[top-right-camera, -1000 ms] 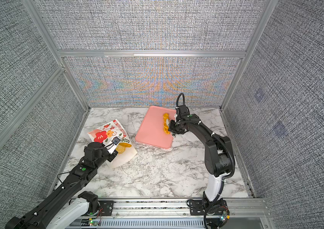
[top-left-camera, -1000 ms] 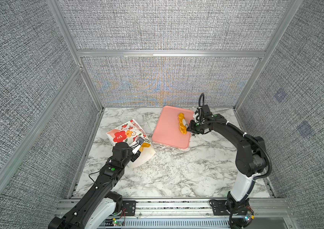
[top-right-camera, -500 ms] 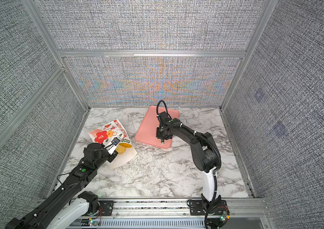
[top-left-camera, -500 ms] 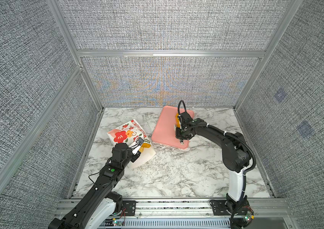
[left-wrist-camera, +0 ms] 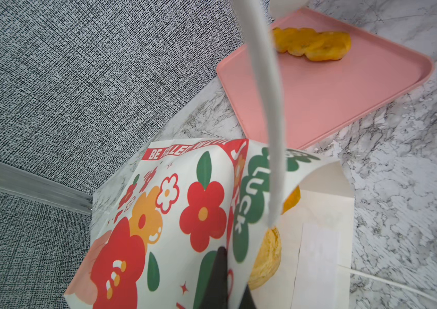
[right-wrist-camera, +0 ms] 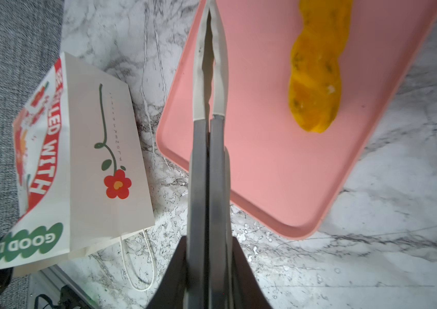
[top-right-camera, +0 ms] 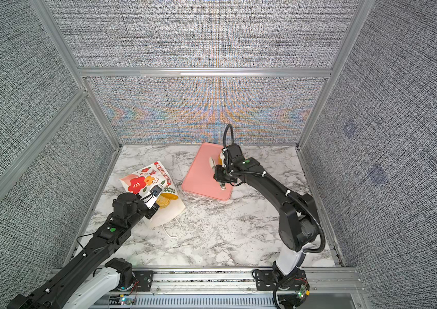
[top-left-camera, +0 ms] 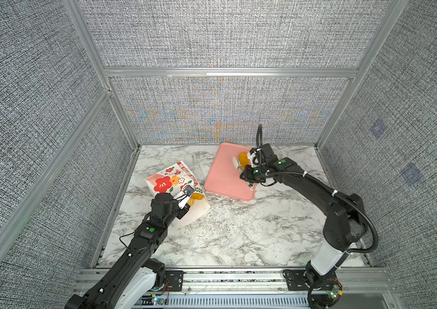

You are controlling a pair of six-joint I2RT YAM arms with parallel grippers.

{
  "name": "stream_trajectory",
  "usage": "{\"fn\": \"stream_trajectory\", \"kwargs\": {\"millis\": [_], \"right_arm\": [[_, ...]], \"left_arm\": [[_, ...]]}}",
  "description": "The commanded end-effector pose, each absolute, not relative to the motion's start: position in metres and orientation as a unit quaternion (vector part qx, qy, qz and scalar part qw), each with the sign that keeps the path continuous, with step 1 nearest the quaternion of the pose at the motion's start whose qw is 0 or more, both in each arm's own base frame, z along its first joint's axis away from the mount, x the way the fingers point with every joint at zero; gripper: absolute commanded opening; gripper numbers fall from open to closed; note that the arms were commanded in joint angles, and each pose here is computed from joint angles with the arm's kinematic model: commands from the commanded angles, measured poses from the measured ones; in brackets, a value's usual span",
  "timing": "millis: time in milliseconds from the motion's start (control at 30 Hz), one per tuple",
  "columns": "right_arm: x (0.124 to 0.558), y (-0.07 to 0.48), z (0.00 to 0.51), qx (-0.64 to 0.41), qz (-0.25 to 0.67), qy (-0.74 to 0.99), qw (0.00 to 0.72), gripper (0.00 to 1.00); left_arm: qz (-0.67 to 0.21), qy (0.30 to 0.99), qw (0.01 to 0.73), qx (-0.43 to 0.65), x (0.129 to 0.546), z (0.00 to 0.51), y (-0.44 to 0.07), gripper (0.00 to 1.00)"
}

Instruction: Take the fake bread out of the paper bag

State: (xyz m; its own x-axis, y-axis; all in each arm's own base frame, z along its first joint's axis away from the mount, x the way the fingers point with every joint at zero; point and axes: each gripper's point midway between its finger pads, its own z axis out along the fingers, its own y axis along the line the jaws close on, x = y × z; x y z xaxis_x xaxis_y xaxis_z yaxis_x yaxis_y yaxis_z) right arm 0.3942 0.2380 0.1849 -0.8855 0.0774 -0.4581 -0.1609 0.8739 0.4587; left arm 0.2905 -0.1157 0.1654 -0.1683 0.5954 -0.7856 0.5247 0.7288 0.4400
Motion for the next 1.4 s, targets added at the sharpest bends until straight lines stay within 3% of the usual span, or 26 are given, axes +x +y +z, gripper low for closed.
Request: {"fn": "stream_trajectory", "kwargs": {"millis": [0, 233, 633, 1367], "right_arm": [[0.397, 0.222, 0.193, -0.045, 0.280, 0.929, 0.240, 0.06], [0.417, 0.169, 0.172, -0.034, 0.320, 0.921, 0.219, 0.14], [0.417, 0.154, 0.130, -0.030, 0.367, 0.916, 0.158, 0.31], [0.424, 0.140, 0.102, -0.028, 0.376, 0.917, 0.134, 0.43]], "left_arm": [[0.016, 0.758, 0.536, 0.371, 0.289, 0.169, -0.122, 0.00], [0.015, 0.757, 0.536, 0.372, 0.288, 0.168, -0.123, 0.00], [0.002, 0.751, 0.528, 0.396, 0.282, 0.161, -0.128, 0.00], [0.009, 0.740, 0.522, 0.423, 0.274, 0.154, -0.130, 0.00]]}}
